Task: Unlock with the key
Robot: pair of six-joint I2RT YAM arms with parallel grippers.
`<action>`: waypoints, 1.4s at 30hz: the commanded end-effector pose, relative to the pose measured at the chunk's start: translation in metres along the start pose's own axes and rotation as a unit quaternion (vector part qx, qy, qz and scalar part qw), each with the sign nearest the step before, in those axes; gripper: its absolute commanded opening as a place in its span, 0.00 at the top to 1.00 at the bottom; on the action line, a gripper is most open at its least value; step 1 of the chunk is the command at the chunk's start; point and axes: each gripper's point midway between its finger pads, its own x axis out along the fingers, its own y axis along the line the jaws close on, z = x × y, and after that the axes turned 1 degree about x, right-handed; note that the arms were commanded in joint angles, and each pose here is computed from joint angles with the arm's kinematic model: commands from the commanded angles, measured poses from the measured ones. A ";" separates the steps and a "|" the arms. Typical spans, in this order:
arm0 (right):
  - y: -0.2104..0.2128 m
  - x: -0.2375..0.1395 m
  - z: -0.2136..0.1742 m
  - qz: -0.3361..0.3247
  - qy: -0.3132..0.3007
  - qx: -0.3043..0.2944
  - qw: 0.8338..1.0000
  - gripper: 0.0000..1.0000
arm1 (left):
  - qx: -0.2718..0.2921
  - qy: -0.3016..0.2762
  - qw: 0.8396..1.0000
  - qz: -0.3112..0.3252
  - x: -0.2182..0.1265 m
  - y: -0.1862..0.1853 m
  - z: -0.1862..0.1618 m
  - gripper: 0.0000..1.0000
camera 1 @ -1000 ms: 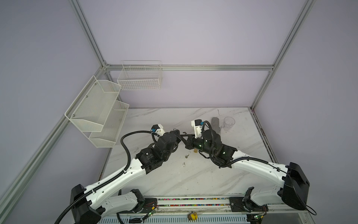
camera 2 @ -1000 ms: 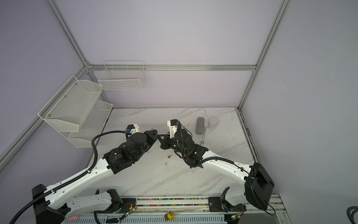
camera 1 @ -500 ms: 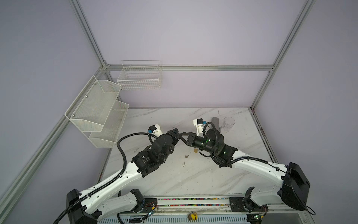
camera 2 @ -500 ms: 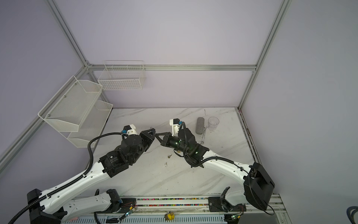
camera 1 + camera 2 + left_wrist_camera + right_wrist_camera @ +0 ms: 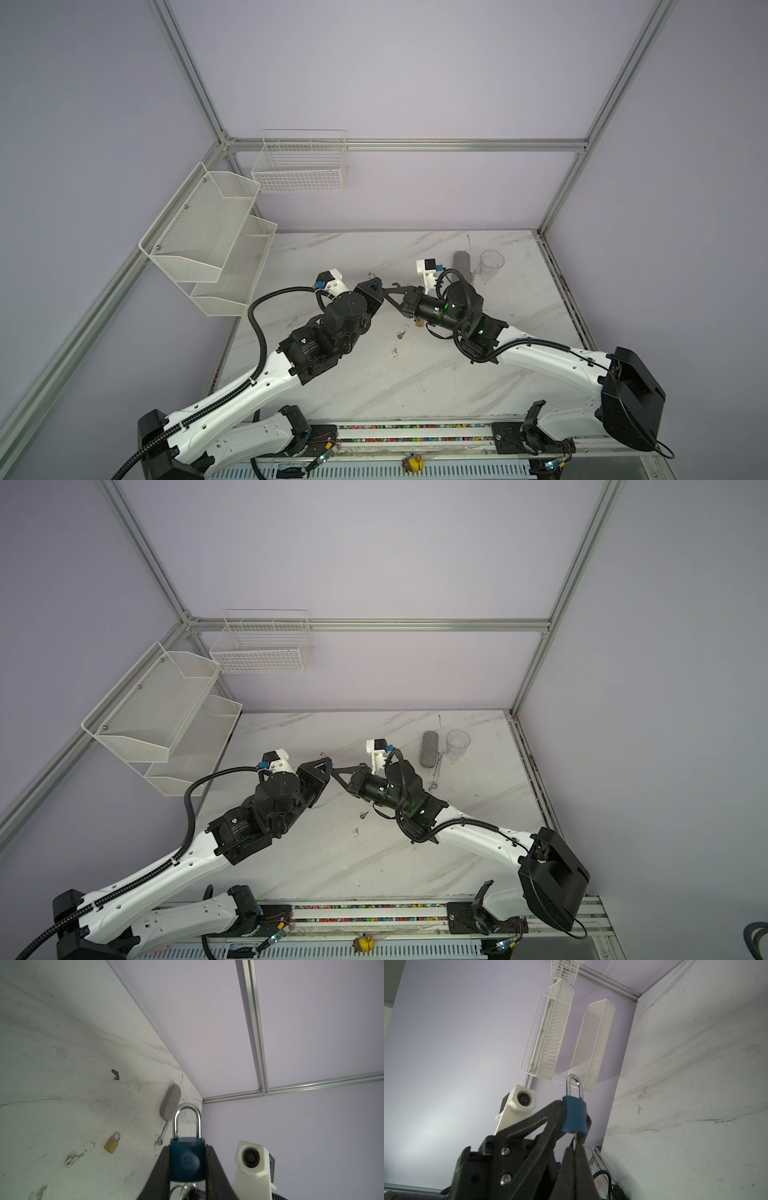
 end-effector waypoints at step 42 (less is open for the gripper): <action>0.006 -0.038 0.028 -0.251 0.075 -0.340 0.903 0.45 | 0.629 0.026 0.764 -0.140 -0.018 0.036 -0.051 1.00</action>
